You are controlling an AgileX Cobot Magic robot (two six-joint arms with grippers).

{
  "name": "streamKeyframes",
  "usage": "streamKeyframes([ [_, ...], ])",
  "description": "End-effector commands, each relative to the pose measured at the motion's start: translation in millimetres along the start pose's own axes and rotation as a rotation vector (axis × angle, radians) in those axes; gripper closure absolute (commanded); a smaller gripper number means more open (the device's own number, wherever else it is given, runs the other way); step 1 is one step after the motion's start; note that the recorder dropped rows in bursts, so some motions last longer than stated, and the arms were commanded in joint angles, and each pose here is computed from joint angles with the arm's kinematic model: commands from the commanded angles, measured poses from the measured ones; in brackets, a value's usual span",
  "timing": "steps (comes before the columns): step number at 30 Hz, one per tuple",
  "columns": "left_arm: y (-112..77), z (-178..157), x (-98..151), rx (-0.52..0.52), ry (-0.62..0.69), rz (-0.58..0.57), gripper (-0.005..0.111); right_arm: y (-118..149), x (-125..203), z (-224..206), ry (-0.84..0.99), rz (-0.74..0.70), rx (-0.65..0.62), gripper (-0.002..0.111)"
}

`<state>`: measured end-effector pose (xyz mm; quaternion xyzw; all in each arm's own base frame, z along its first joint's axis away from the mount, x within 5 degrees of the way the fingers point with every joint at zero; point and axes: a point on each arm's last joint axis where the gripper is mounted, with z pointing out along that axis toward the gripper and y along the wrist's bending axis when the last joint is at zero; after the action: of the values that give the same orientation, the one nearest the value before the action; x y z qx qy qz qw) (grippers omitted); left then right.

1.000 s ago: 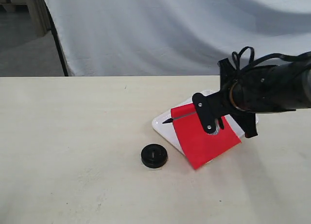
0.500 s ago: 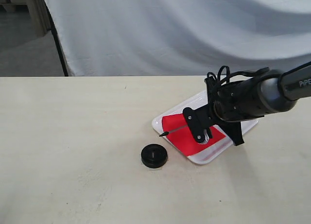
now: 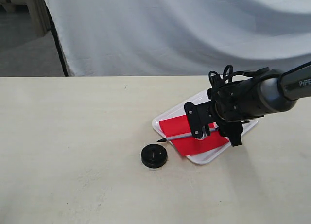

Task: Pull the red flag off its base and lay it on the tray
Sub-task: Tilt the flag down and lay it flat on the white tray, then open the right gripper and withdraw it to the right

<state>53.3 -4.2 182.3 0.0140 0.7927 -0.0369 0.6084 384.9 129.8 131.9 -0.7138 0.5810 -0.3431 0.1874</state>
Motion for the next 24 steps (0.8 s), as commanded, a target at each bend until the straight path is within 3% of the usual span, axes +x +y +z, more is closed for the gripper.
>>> streamKeyframes([
  [1, -0.2, 0, 0, 0.004, -0.004, 0.002, 0.107, -3, 14, -5, 0.104, 0.064, -0.012, 0.041],
  [2, -0.2, 0, 0, 0.004, -0.004, 0.002, 0.107, -5, 16, -7, 0.127, 0.075, -0.012, 0.041],
  [4, -0.2, 0, 0, 0.004, -0.004, 0.002, 0.107, -7, 25, -15, 0.192, 0.129, -0.022, 0.055],
  [6, -0.2, 0, 0, 0.004, -0.004, 0.002, 0.107, -11, 36, -29, 0.257, 0.204, -0.042, 0.097],
  [7, -0.2, 0, 0, 0.004, -0.004, 0.002, 0.107, -14, 40, -40, 0.253, 0.301, -0.055, 0.107],
  [8, -0.2, 0, 0, 0.004, -0.004, 0.002, 0.107, -16, 45, -47, 0.242, 0.369, -0.067, 0.108],
  [12, -0.2, 0, 0, 0.004, -0.004, 0.002, 0.107, -24, 81, -98, 0.122, 0.998, -0.209, 0.109],
  [17, -0.2, 0, 0, 0.004, -0.004, 0.002, 0.107, -8, 146, -134, 0.143, 1.601, -0.439, 0.109],
  [20, -0.2, 0, 0, 0.004, -0.004, 0.002, 0.107, 8, 168, -157, 0.119, 1.761, -0.481, 0.109],
  [24, -0.2, 0, 0, 0.004, -0.004, 0.002, 0.107, 33, 185, -194, 0.036, 1.868, -0.238, 0.109],
])
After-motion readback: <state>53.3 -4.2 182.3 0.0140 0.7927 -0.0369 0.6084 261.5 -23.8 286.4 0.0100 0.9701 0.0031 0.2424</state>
